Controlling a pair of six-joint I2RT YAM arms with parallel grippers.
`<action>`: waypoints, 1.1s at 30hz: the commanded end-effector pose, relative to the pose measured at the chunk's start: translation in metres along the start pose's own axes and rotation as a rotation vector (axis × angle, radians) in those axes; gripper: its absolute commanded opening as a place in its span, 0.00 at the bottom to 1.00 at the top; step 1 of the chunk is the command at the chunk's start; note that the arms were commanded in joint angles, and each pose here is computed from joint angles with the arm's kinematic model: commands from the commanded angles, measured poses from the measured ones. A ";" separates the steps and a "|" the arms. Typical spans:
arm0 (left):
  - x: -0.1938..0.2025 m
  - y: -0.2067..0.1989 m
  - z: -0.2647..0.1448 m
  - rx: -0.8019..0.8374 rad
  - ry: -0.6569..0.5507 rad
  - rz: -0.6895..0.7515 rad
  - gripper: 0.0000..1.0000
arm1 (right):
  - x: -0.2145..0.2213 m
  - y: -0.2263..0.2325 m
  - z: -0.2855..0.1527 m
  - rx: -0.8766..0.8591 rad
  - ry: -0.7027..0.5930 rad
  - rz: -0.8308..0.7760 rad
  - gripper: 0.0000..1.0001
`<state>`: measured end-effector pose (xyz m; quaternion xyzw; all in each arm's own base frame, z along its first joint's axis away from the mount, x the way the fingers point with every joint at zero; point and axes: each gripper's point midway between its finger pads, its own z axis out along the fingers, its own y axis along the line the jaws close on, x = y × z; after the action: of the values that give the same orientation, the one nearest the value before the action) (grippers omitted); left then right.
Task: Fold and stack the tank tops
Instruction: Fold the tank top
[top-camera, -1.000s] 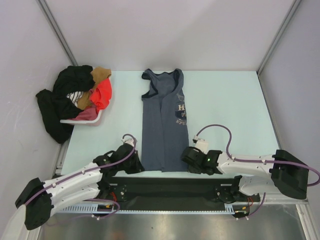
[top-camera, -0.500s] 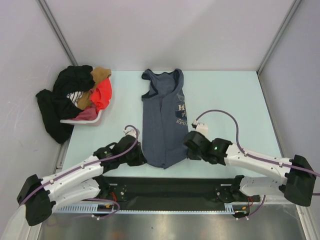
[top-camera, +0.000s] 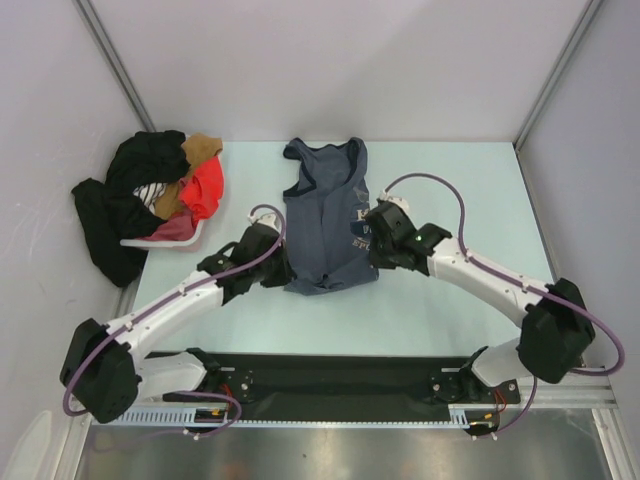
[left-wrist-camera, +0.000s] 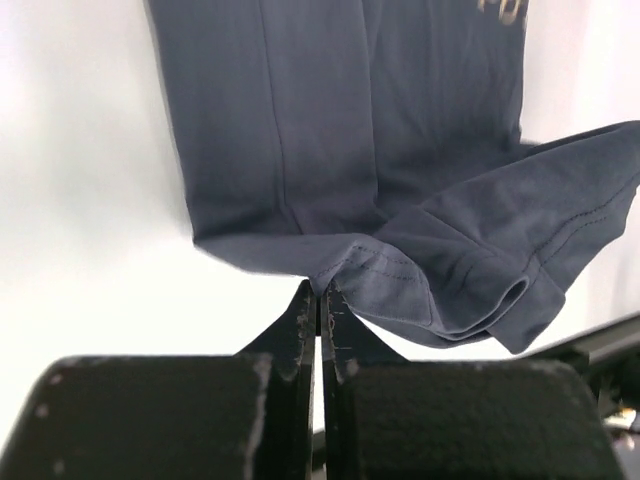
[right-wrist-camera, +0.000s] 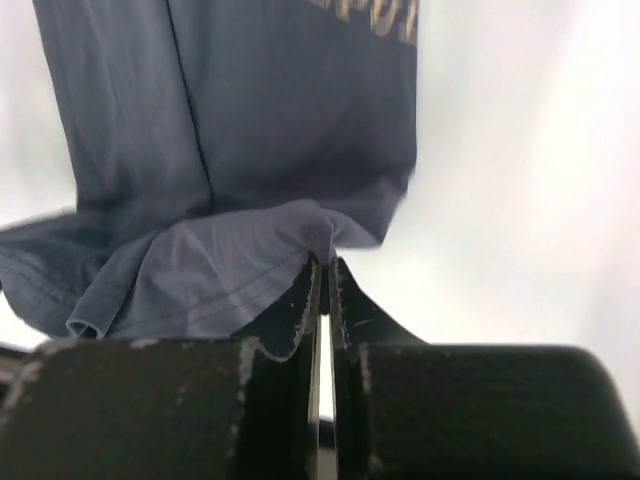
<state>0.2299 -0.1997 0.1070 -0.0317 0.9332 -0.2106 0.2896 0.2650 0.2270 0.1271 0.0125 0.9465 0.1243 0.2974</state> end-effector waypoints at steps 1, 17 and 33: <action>-0.045 -0.012 0.002 0.028 -0.103 0.035 0.00 | -0.041 0.012 0.002 -0.033 -0.053 -0.023 0.06; -0.168 0.005 0.058 -0.056 -0.192 -0.066 0.01 | -0.156 0.002 0.075 -0.062 -0.050 0.072 0.06; -0.199 0.028 0.126 0.002 -0.123 -0.135 0.14 | -0.201 -0.006 0.140 -0.095 -0.038 0.181 0.36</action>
<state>0.4421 -0.1798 0.0860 -0.1198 0.9240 -0.2080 0.2976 0.4871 0.2313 0.1016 0.0858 0.9443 0.1690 0.2690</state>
